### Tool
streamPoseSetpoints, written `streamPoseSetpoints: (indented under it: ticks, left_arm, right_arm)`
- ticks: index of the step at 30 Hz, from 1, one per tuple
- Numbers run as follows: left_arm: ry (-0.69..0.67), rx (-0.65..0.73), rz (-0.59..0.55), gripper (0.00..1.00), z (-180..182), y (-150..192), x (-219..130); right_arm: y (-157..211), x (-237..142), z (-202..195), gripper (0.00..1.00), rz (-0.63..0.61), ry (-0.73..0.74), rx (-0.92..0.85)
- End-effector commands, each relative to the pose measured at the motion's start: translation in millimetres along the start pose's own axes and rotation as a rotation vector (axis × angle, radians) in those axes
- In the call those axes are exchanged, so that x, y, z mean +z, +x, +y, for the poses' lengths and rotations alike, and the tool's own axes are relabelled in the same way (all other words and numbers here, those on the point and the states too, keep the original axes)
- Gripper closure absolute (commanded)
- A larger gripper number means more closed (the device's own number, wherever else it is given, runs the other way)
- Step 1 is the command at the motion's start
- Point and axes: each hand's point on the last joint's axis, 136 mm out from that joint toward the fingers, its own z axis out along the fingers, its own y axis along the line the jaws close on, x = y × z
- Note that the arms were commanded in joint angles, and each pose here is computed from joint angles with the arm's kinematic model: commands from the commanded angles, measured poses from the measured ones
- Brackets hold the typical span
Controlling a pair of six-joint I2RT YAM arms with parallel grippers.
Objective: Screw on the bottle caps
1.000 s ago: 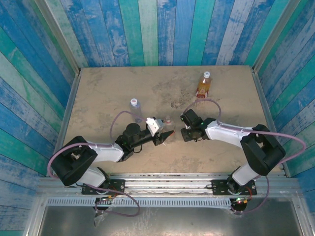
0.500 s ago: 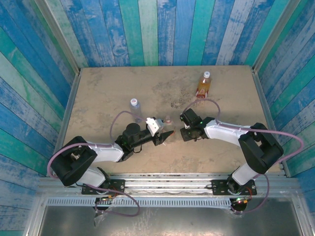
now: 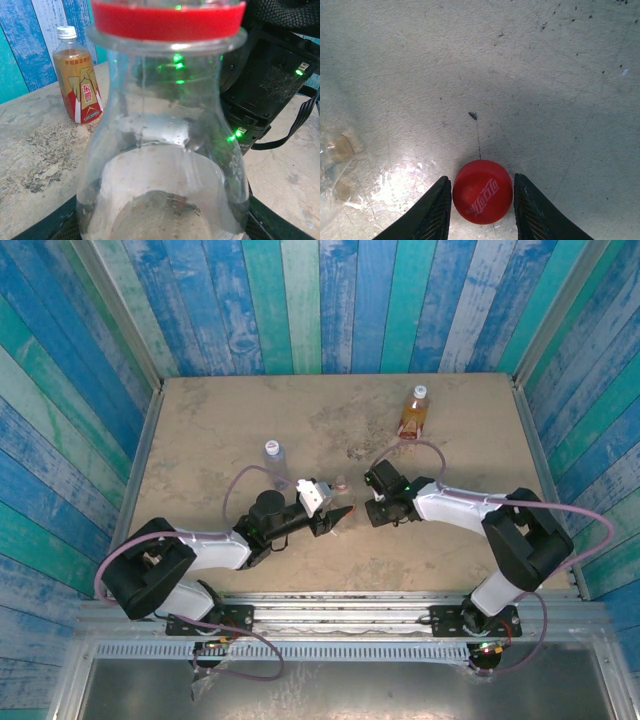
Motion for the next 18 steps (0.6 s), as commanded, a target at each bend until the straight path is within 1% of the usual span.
streamPoseSetpoints:
  ticks: [1, 10, 18]
  left_arm:
    - [-0.002, -0.002, 0.057, 0.4, -1, 12, -4]
    - [-0.004, -0.002, 0.06, 0.4, -1, 12, -4]
    - [-0.004, -0.002, 0.058, 0.4, -1, 13, -4]
  right_arm:
    - [-2, 2, -1, 0.63, 0.011, 0.007, -0.003]
    - [-2, 3, 0, 0.66, 0.015, 0.002, -0.008]
    - [-10, -21, 0, 0.67, -0.021, -0.008, -0.016]
